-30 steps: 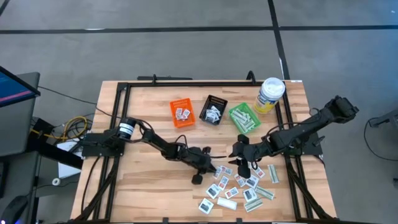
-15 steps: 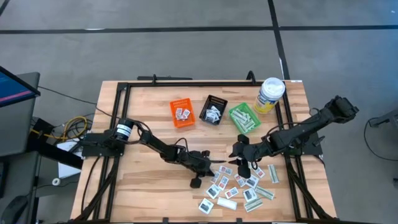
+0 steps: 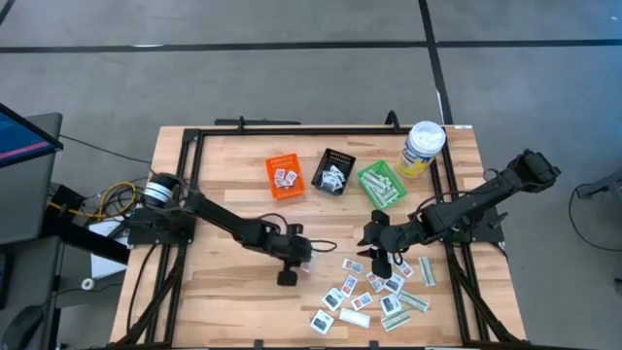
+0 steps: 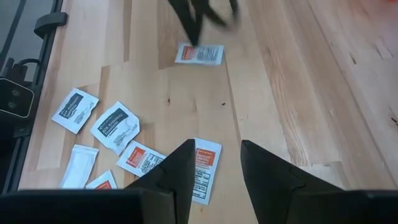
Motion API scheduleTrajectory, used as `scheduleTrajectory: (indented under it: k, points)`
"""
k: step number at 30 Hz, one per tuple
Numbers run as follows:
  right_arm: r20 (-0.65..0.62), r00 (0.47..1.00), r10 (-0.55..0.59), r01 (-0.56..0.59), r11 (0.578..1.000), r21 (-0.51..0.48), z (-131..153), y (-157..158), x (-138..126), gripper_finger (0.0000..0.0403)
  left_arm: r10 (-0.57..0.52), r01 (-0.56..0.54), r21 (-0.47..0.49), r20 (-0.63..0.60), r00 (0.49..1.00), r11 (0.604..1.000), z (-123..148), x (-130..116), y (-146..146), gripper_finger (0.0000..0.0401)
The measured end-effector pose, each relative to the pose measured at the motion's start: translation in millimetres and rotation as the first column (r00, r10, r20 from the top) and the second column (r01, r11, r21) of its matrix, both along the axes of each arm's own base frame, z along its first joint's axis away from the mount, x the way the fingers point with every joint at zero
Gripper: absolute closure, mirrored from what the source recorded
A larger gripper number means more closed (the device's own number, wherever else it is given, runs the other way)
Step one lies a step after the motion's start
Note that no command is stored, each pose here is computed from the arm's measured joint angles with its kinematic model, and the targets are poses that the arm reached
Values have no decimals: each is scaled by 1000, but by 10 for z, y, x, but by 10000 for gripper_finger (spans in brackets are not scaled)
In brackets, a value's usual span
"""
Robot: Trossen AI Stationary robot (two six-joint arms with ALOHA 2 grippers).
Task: Pick & Place First Aid Supplies
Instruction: Put the orange ointment pack into the orange basket
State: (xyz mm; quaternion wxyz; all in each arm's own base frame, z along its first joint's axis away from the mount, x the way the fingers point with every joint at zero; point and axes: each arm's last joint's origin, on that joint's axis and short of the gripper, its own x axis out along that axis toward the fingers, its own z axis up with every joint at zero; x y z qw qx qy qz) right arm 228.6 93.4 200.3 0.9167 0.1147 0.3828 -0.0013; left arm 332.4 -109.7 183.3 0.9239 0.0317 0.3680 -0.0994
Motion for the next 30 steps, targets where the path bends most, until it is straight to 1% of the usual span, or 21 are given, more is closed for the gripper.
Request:
scheduleTrajectory:
  k: [3, 6, 9, 11, 13, 15, 18, 21, 23, 25, 27, 30]
  points:
    - [3, 1000, 0, 0, 1000, 1, 2, 1, 3, 280, -16, 17, -21, 73, 997, 1000, 183, -104, -4, 385]
    - [3, 1000, 0, 0, 1000, 1, 2, 1, 3, 280, -27, 26, 11, 97, 995, 1000, 209, -172, -6, 366]
    - [5, 1000, 0, 0, 1000, 2, 4, 2, 4, 280, -24, 21, 25, 127, 992, 999, 211, -177, -9, 336]
    - [6, 1000, 0, 0, 1000, 3, 5, 2, 5, 280, -13, 11, 28, 100, 995, 1000, 101, -169, -9, 311]
    - [6, 1000, 0, 0, 1000, 2, 5, 2, 5, 280, -1, -2, 50, 52, 999, 999, -66, -149, -10, 284]
    - [7, 1000, 0, 0, 1000, 2, 5, 2, 5, 280, 24, -27, 79, 34, 999, 996, -172, -123, -8, 257]
    - [8, 1000, 0, 0, 1000, 3, 6, 3, 6, 280, 36, -40, 84, 48, 998, 996, -229, -72, -23, 224]
    - [7, 1000, 0, 0, 1000, 2, 5, 2, 5, 280, 32, -36, 87, 51, 998, 996, -249, -56, -27, 205]
    - [7, 1000, 0, 0, 1000, 2, 5, 2, 5, 280, 34, -38, 88, 51, 998, 995, -246, -53, -16, 204]
    - [8, 1000, 8, -8, 1000, -6, 5, 2, 6, 280, 30, -34, 80, 46, 998, 996, -247, -47, 2, 215]
    - [9, 1000, 12, -12, 1000, -10, 5, 2, 6, 280, 9, -11, 49, 33, 999, 999, -251, -35, 38, 239]
    - [9, 1000, 12, -12, 1000, -10, 6, 2, 6, 280, -8, 8, 2, 7, 1000, 1000, -271, -11, 123, 291]
